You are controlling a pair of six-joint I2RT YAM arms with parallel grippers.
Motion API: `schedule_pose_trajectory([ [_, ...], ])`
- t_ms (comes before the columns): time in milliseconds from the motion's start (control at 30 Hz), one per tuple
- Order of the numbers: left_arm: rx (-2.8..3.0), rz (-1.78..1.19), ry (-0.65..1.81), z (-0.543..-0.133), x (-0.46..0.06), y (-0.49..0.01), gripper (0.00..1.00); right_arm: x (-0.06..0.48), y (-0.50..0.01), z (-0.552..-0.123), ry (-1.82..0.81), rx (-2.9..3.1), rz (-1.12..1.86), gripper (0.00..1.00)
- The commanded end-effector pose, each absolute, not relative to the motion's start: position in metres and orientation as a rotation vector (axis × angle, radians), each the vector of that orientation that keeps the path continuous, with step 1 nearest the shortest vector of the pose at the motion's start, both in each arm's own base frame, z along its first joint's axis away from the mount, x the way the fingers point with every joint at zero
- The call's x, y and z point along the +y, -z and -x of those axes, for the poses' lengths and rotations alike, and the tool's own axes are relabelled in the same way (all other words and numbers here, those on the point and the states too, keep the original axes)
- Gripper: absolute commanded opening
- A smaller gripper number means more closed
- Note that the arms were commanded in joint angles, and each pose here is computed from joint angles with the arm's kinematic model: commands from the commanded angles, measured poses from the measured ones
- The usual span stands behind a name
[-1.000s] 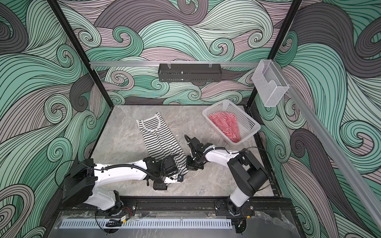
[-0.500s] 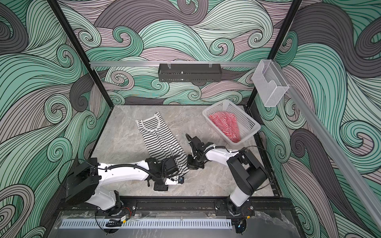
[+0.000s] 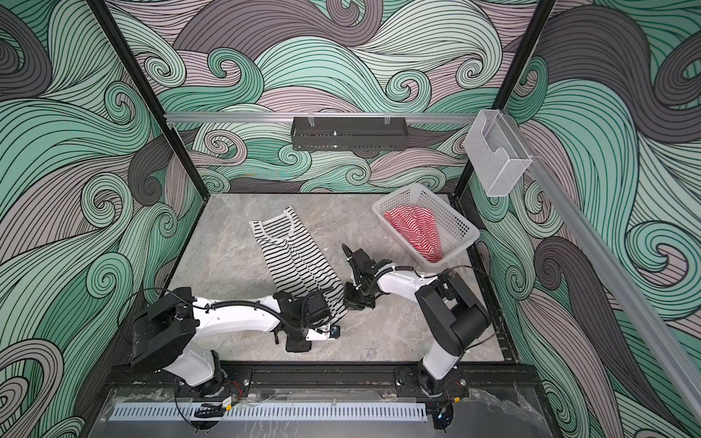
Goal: Fold and stack tank tops
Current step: Fold the tank top at the center of the table.
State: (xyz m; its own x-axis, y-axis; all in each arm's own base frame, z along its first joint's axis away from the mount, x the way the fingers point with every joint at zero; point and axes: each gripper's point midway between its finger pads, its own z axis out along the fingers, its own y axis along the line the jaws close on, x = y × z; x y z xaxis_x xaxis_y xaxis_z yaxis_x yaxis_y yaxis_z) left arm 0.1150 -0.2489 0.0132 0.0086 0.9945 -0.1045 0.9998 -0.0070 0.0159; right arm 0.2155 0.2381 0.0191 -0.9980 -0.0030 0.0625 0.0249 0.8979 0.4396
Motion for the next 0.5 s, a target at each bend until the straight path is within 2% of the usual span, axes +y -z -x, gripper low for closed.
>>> schedule_pose_trajectory([
  [0, 2.205, -2.228, 0.101, -0.107, -0.240, 0.000, 0.32, 0.237, -0.024, -0.219, 0.718, -3.012, 0.017, 0.00],
  [100, 2.214, -2.242, 0.096, -0.107, -0.241, 0.002, 0.18, 0.235, -0.025, -0.220, 0.723, -3.015, 0.024, 0.00],
  [267, 2.203, -2.236, 0.099, -0.113, -0.248, -0.001, 0.02, 0.232, -0.029, -0.222, 0.739, -3.019, 0.029, 0.00],
  [467, 2.182, -2.226, 0.218, -0.114, -0.273, -0.029, 0.00, 0.218, -0.042, -0.224, 0.776, -3.032, 0.070, 0.00],
])
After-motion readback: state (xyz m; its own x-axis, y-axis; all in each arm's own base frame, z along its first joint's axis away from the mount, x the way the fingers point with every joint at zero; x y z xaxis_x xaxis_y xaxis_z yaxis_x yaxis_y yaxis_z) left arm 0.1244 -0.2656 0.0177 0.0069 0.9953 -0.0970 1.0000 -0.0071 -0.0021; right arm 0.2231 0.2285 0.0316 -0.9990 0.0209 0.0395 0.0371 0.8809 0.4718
